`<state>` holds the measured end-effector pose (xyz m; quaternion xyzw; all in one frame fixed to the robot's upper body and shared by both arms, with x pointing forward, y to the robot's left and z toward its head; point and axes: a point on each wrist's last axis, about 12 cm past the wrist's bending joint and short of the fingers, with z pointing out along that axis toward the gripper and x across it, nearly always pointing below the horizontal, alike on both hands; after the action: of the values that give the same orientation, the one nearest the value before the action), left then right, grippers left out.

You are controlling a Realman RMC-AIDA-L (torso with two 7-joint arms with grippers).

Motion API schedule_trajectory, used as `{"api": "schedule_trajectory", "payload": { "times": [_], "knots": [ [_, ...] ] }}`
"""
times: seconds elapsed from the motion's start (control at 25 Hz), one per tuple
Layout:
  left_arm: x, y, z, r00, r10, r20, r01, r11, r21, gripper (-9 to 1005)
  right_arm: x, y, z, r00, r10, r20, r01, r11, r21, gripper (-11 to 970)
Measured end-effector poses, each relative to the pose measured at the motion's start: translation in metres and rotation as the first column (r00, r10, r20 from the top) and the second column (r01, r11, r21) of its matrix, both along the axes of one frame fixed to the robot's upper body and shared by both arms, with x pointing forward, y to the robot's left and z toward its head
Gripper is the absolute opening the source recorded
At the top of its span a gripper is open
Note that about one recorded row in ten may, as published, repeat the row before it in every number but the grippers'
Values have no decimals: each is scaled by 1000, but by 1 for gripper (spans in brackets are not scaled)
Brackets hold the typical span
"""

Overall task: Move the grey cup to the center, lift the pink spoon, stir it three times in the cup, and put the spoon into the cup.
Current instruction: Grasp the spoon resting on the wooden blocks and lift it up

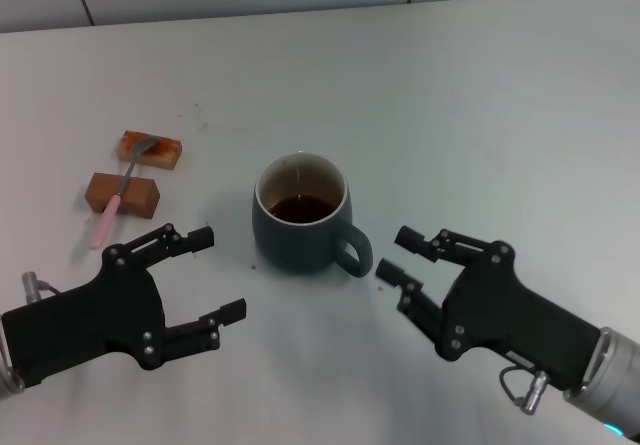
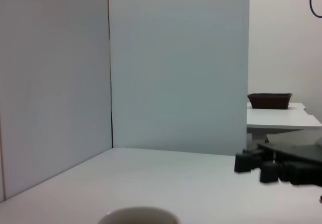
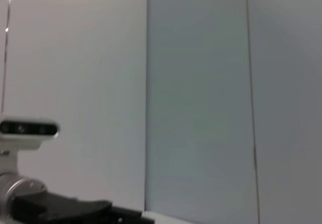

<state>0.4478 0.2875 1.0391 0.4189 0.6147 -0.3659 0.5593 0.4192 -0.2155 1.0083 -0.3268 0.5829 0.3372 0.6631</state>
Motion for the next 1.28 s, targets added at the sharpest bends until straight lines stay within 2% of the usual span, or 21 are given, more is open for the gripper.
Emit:
{"api": "schedule_trajectory", "payload": {
  "times": [0.12,0.4,0.56,0.76,0.8,0.84,0.88,0.96,1.0,1.08,1.16,1.2,1.24,1.28],
  "knots": [
    [1,1,0,1000,17,1,-17,1000,-2,812,0,3,-3,1000,18,-19,-19,1000,-25,268],
    [-4,4,-6,992,118,-35,-121,989,-82,812,1,6,-6,999,26,-32,-27,999,-45,545],
    [-13,8,-9,965,240,-103,-257,940,-223,812,1,6,-7,999,24,-35,-26,998,-50,642],
    [-26,11,-11,917,329,-227,-394,836,-381,811,4,6,-8,999,14,-43,-17,998,-65,750],
    [-29,14,-12,887,350,-302,-454,779,-433,811,4,7,-8,999,14,-43,-17,998,-67,761],
    [-30,15,-13,870,358,-340,-486,745,-457,811,5,7,-9,999,15,-44,-18,997,-69,772],
    [-32,19,-14,828,362,-427,-551,666,-503,811,5,7,-9,999,15,-44,-18,997,-71,782],
    [-36,22,-16,784,346,-516,-611,580,-539,811,6,7,-9,999,16,-44,-19,997,-71,804],
    [-39,23,-17,768,333,-547,-629,550,-550,811,6,8,-8,999,17,-44,-20,997,-70,804],
    [-41,23,-18,750,302,-588,-648,517,-560,811,6,9,-8,999,19,-43,-22,997,-69,804],
    [-41,23,-18,750,302,-588,-648,517,-560,811,6,9,-8,999,20,-45,-23,997,-69,804],
    [-42,23,-20,735,282,-617,-660,502,-558,811,6,9,-8,999,22,-47,-25,997,-69,804],
    [-44,22,-26,680,241,-692,-709,458,-537,811,6,9,-8,999,24,-47,-27,997,-70,804],
    [-45,22,-27,671,235,-703,-717,449,-534,811,6,9,-8,999,25,-47,-28,997,-71,804]
  ]
}}
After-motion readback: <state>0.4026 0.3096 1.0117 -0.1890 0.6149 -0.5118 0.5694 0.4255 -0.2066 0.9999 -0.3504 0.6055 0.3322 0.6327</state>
